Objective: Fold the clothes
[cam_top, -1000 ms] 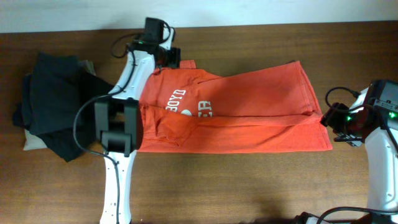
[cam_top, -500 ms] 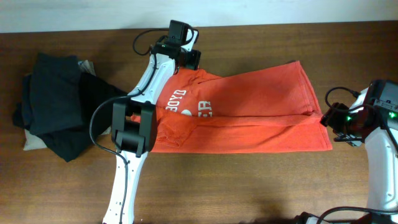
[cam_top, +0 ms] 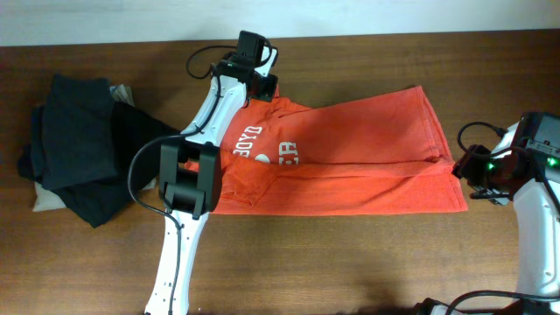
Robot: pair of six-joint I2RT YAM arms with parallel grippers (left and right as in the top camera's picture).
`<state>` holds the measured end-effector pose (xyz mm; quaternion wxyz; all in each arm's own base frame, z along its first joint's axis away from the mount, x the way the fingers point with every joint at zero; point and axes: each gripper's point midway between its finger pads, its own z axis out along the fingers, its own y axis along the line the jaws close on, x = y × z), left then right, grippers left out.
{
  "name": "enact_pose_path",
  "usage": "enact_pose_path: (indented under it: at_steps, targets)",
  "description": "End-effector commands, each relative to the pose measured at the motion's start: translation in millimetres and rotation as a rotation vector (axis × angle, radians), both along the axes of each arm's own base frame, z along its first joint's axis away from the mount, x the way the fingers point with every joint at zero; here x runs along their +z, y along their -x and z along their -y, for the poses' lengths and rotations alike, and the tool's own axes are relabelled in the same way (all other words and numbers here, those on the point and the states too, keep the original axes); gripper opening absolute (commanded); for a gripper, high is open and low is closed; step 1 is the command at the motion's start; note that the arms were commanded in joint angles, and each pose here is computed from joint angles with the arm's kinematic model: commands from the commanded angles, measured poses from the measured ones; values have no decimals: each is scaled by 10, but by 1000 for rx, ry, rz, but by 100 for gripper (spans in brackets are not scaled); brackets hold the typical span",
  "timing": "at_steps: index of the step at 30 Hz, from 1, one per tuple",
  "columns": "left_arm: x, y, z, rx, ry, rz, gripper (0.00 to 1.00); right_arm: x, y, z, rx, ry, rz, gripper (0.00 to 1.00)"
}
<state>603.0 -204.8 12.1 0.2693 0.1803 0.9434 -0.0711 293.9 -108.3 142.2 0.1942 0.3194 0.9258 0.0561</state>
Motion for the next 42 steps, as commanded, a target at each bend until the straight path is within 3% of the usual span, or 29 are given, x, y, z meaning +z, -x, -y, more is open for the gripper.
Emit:
enact_pose_path:
  at_steps: [1, 4, 8, 11, 14, 16, 19, 25, 29, 33, 34, 36, 40, 42]
  targets:
    - [172, -152, 70, 28, 45, 48, 0, 43, -69, 42, -3, 11, 28, 54]
    - [416, -233, 97, 44, 70, 87, 0, 64, -118, 63, -2, 21, 49, 51]
    - [386, -237, -80, 123, 26, 74, 0, 16, -238, -22, 58, 29, 57, 50]
    - [330, -153, -303, 217, 38, -3, 0, -131, -604, -337, 229, 63, 78, 55]
    - [513, -144, -511, 256, 81, -22, 0, -324, -1271, -566, 424, 140, 149, 61]
    - [552, -141, -585, 276, 110, -35, 0, -503, -1765, -488, 414, 238, 212, 62]
    - [502, -68, -619, 280, 93, -69, 0, -686, -2230, -404, 400, 277, 314, 63]
    - [461, 0, -650, 285, 81, -102, 0, -935, -2769, -210, 358, 347, 344, 63]
    - [456, 8, -652, 285, 80, -105, 0, -1048, -2895, -137, 342, 369, 357, 61]
    - [456, 9, -652, 285, 80, -106, 0, -1217, -2910, -118, 341, 366, 347, 53]
    - [456, 9, -652, 285, 80, -106, 0, -1229, -2919, -116, 340, 367, 351, 45]
    - [456, 9, -652, 285, 80, -106, 0, -1231, -2917, -114, 339, 368, 349, 8]
    - [517, 42, -817, 317, 53, -114, 0, -1199, -2748, 143, 267, 458, 216, 4]
    - [766, 113, -1006, 334, 102, -135, 0, -874, -2710, 276, 238, 463, 213, 4]
